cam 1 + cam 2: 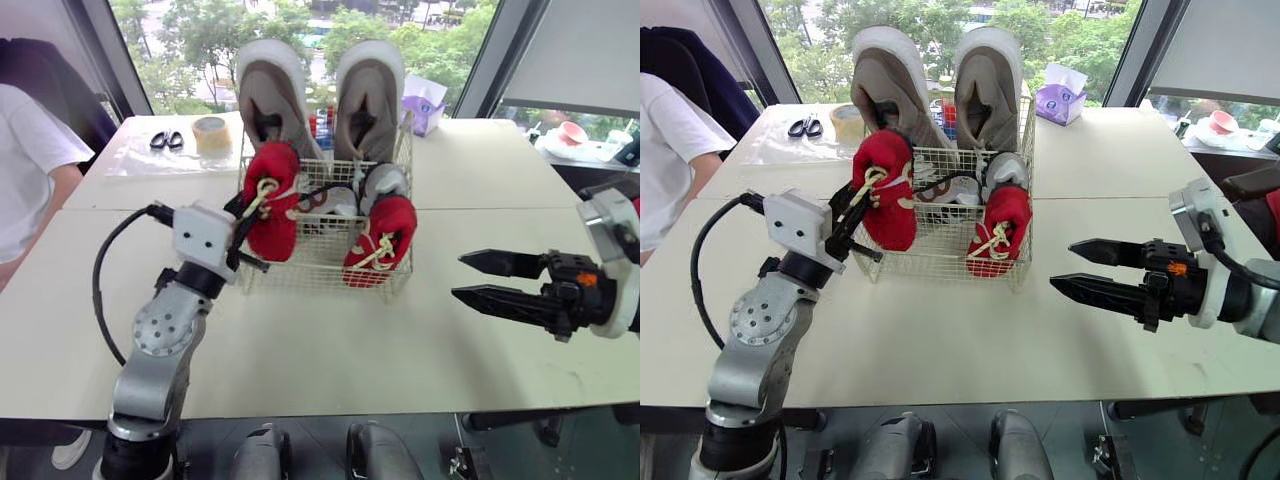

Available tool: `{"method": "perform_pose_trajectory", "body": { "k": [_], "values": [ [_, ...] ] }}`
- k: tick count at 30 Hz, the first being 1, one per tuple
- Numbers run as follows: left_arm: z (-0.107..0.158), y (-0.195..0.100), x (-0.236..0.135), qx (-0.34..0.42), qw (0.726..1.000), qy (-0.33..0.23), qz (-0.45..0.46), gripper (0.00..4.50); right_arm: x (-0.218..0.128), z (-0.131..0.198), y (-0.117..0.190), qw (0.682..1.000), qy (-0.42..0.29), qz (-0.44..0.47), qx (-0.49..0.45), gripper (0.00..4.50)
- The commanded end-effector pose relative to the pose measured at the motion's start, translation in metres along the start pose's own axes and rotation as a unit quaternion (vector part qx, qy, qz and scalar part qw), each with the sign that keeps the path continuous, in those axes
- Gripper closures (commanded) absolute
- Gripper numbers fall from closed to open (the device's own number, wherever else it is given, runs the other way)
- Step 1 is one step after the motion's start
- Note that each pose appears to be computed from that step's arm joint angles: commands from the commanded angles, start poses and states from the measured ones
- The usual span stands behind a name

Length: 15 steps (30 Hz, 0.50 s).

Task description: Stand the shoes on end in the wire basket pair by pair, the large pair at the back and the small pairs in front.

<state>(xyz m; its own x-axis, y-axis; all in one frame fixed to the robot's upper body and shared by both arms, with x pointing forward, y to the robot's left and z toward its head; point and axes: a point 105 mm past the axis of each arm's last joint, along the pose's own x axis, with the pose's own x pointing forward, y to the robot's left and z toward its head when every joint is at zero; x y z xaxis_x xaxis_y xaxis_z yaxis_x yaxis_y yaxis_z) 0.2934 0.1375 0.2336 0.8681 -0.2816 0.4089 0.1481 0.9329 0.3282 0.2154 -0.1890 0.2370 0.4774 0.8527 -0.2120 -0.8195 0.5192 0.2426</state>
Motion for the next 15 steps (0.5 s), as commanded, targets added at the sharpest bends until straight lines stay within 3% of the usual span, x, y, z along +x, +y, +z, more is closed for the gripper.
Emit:
{"method": "perform_pose_trajectory", "body": {
  "k": [1,15],
  "values": [
    [0.010,0.002,-0.003,0.033,0.999,-0.022,0.029,4.45,-0.003,0.008,0.003,1.000,-0.017,-0.003,-0.018,0.00],
    [-0.032,-0.013,-0.026,-0.060,0.996,0.070,-0.017,4.45,0.004,0.001,-0.009,1.000,-0.017,-0.002,-0.005,0.00]
  ]
}}
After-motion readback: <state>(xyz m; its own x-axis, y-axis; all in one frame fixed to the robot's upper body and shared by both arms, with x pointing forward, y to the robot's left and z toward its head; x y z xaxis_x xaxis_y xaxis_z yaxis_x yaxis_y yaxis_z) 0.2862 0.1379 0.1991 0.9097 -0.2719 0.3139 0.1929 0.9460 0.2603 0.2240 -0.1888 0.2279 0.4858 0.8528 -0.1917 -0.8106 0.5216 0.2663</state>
